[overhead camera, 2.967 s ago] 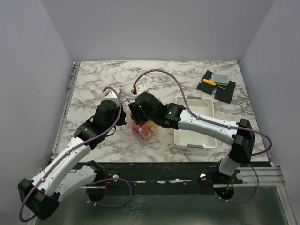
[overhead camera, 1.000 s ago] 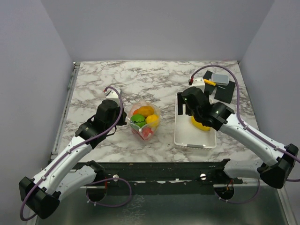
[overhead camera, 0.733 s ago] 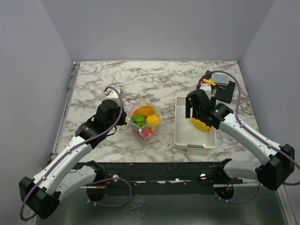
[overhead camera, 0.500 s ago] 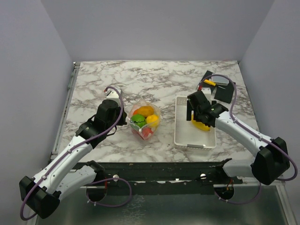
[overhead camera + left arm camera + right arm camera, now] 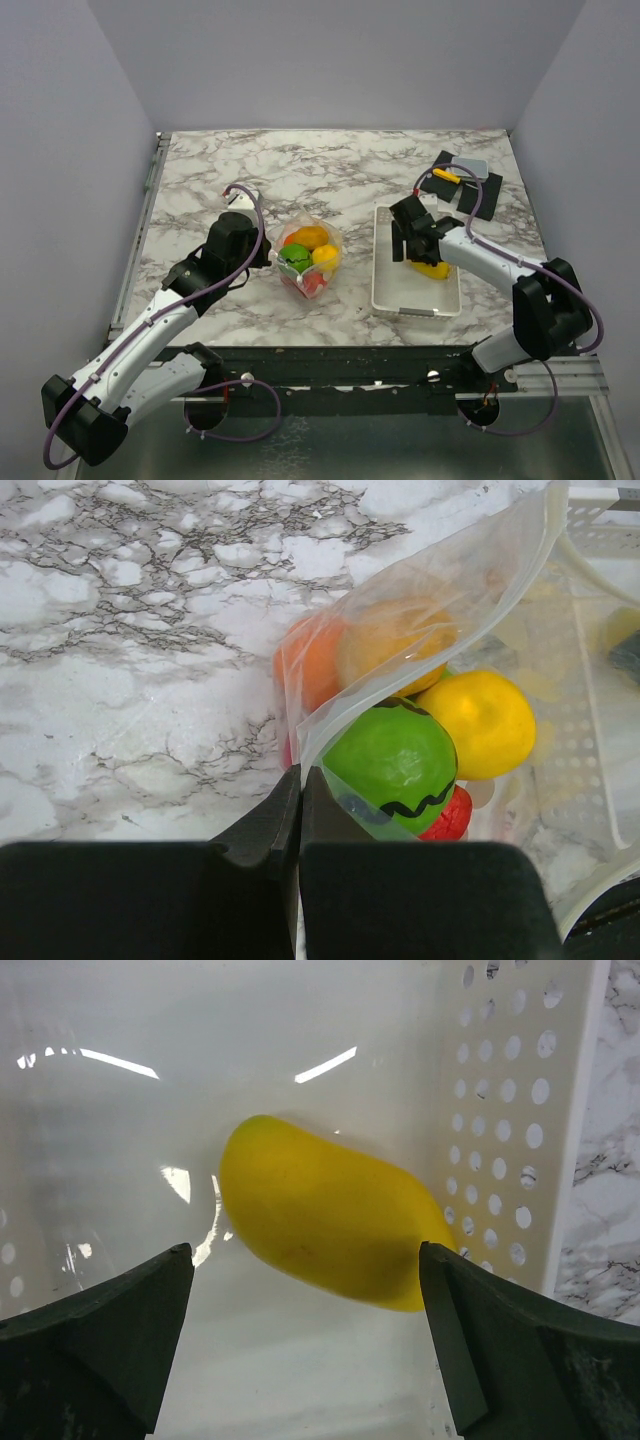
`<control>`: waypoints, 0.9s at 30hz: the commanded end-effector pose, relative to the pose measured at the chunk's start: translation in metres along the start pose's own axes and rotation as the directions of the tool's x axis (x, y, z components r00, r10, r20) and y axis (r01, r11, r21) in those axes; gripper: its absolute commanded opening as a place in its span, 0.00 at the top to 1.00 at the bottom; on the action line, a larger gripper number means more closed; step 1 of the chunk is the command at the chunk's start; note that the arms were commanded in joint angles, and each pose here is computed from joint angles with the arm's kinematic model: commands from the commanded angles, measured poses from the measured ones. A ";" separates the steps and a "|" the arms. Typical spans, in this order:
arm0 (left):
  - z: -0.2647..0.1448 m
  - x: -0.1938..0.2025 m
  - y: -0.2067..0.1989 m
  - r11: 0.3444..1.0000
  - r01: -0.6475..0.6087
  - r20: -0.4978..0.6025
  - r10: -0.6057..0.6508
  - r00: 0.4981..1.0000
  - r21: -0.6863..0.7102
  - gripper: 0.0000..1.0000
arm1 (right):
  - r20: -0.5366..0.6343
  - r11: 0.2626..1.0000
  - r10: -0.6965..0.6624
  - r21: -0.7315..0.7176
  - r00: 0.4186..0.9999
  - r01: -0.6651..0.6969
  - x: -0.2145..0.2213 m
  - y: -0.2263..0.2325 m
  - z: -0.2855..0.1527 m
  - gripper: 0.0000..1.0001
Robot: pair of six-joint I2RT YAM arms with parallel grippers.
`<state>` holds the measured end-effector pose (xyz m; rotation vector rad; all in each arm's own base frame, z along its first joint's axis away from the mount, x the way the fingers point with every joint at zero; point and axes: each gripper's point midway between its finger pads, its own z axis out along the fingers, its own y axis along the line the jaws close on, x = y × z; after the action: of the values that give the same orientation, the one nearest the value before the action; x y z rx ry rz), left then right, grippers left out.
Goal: Place the food in the zip-top bag and seal the zipper
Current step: Pick up the fake fruit from the bin.
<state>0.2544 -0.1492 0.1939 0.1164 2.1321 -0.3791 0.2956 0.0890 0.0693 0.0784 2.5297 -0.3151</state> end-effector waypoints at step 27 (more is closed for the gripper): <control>0.000 0.004 -0.002 1.000 -0.008 -0.009 0.008 1.000 0.024 1.00 | -0.016 0.994 0.077 0.084 0.997 -0.076 -0.003 -0.006 0.029 0.10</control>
<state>0.2534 -0.1510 0.1938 0.1234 2.1344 -0.3905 0.3051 0.0805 0.0499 0.1500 2.5501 -0.3559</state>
